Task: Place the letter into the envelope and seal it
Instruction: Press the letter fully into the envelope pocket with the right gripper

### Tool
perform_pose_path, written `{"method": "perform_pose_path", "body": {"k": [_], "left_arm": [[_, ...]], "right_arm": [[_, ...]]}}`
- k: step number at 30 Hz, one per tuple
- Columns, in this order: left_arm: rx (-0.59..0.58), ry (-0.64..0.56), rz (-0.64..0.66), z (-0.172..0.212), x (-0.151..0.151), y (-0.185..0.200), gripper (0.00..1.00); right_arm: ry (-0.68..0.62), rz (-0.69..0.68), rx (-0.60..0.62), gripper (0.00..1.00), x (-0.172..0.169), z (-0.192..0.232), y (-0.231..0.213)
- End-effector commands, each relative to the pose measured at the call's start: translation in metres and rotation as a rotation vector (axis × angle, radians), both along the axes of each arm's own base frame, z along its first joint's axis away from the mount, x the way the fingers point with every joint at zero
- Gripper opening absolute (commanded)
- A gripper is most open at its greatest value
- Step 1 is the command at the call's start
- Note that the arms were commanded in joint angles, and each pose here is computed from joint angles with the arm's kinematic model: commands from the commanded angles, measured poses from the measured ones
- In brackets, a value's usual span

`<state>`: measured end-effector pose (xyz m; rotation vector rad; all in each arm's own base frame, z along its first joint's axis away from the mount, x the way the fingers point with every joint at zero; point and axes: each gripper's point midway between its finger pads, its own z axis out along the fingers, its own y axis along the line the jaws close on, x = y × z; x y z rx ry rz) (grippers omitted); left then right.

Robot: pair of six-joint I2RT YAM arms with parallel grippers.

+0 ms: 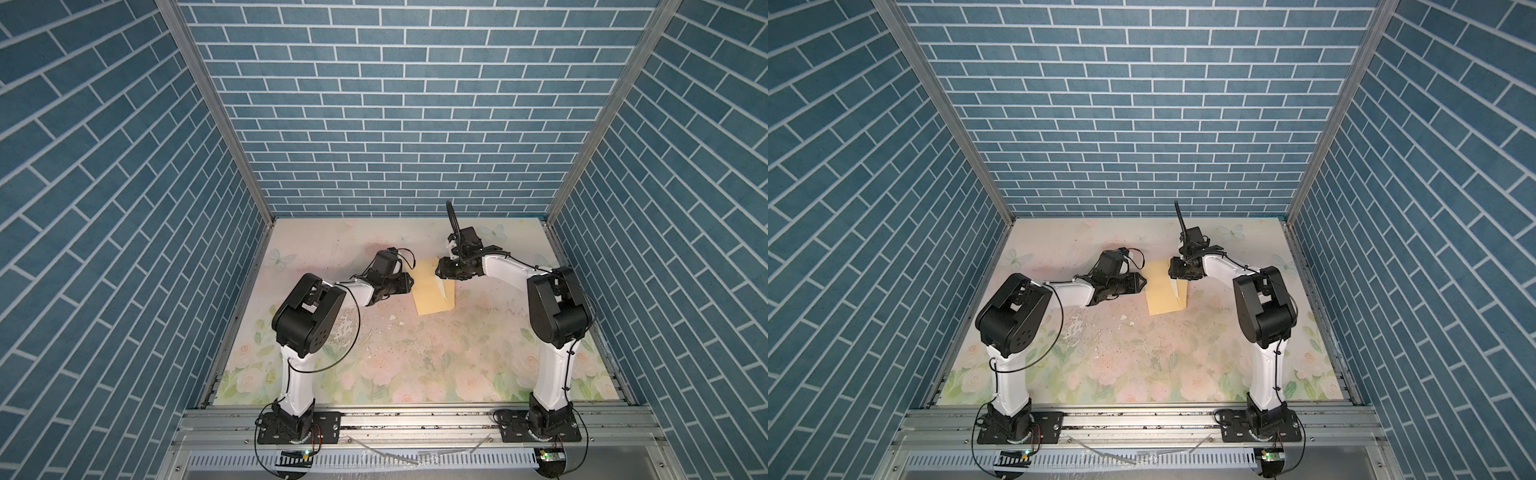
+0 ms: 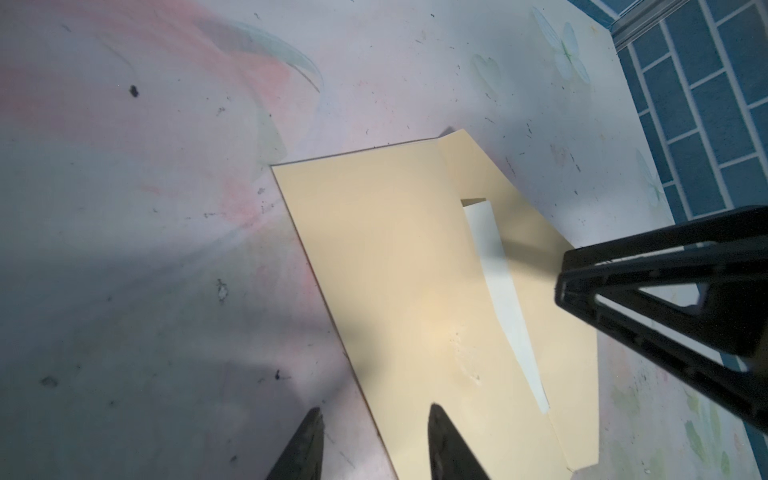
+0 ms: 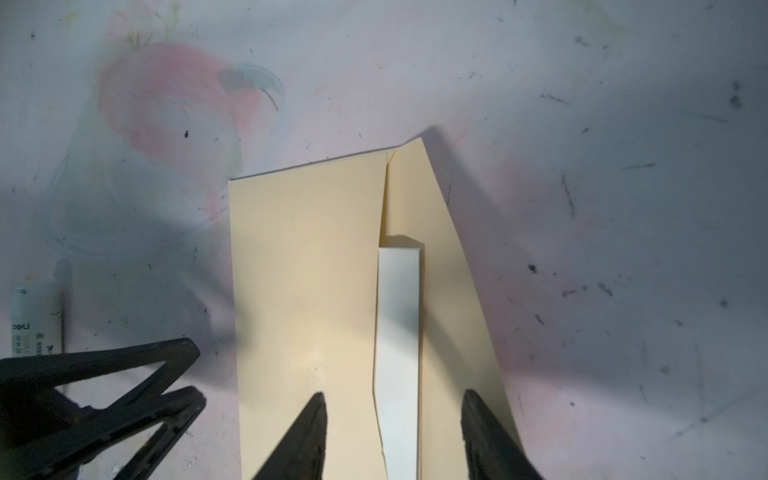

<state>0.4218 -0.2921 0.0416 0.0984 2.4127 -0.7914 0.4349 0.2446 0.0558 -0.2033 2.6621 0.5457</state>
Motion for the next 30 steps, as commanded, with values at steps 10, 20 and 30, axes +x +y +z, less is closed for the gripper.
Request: {"method": "perform_pose_path", "body": {"k": [10, 20, 30], "left_arm": [[0.008, 0.055, -0.006, -0.022, 0.003, -0.005, 0.33], [0.003, 0.065, -0.016, -0.028, 0.005, -0.009, 0.23], [-0.001, 0.077, -0.026, -0.034, 0.005, -0.012, 0.17]], "right_arm": [[0.072, -0.015, 0.052, 0.52, 0.004, -0.015, 0.013], [0.097, -0.021, 0.100, 0.47, 0.002, -0.021, 0.021], [0.105, -0.020, 0.134, 0.45, 0.002, -0.021, 0.027]]}}
